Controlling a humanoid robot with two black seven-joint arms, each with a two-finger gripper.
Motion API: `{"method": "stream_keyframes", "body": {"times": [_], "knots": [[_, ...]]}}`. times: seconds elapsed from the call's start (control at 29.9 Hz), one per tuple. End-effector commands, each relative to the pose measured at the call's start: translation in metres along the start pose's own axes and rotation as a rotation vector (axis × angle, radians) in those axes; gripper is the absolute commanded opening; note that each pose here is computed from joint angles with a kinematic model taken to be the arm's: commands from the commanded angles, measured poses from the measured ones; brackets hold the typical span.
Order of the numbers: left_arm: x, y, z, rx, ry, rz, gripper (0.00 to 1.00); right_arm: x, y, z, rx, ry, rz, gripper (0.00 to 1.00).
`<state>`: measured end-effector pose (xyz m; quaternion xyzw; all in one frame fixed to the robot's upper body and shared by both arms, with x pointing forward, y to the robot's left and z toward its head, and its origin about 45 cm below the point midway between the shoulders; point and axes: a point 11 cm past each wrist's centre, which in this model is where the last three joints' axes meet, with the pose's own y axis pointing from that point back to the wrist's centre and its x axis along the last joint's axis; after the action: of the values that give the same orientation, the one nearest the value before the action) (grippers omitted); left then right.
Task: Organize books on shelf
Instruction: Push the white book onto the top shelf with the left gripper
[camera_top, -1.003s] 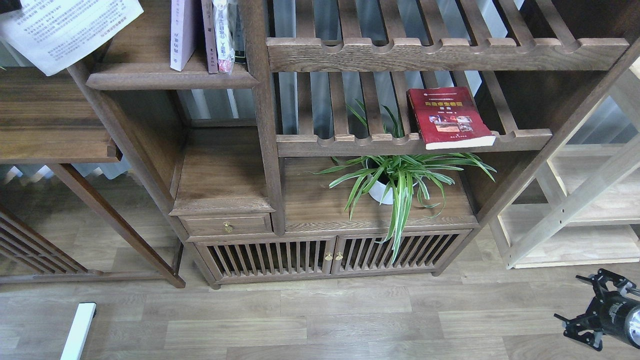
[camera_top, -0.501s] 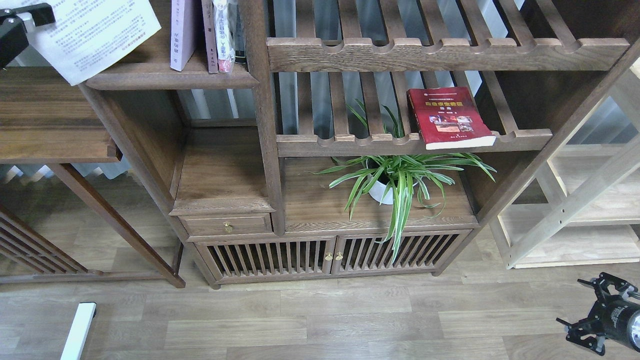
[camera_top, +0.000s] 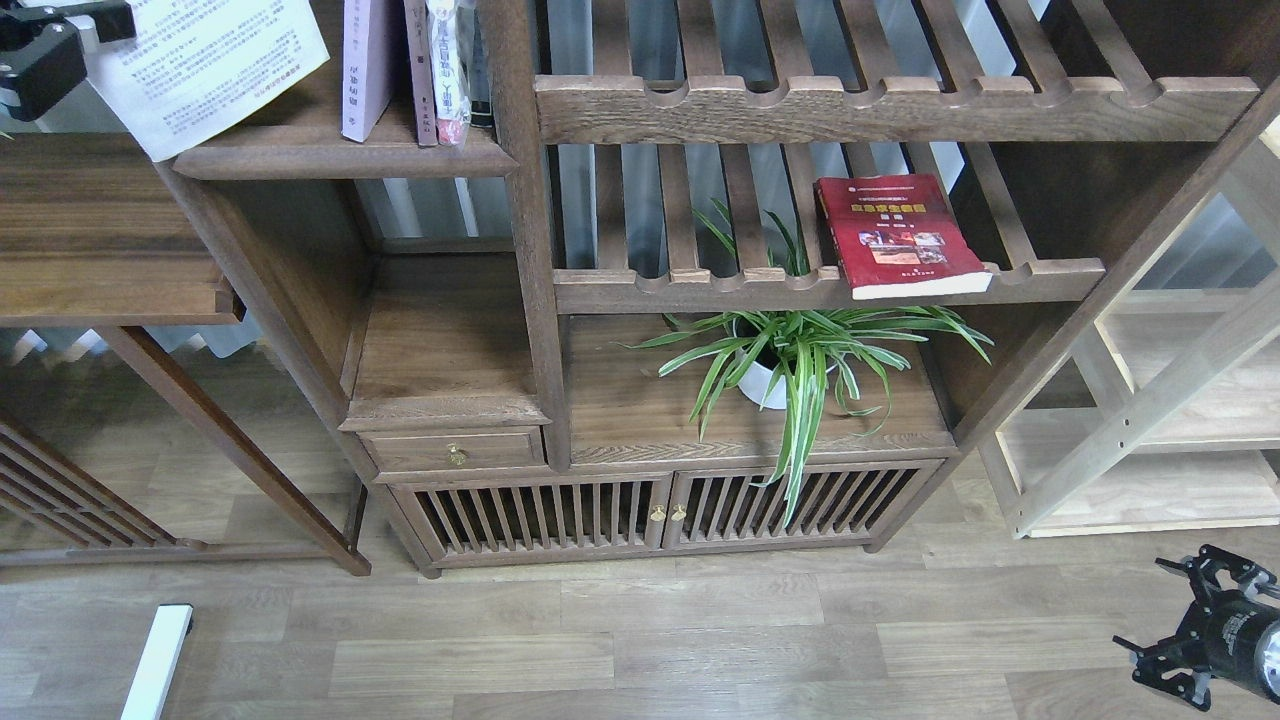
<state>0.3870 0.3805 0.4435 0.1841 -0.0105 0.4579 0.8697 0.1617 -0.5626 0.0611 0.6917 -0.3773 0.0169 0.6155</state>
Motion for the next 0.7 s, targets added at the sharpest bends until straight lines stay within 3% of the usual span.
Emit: {"method": "stream_keyframes", "body": {"times": [0.0,0.67], "knots": [[-0.003,-0.004,0.0,0.019,-0.006,-0.011,0.0,-0.001,0.0,0.0,-0.001,0.0,-0.001,1.0],[0.019,-0.022,0.005,0.033,0.046,0.176,0.0,-0.006,0.001,0.004,-0.007,-0.002,-0.01,1.0]]}}
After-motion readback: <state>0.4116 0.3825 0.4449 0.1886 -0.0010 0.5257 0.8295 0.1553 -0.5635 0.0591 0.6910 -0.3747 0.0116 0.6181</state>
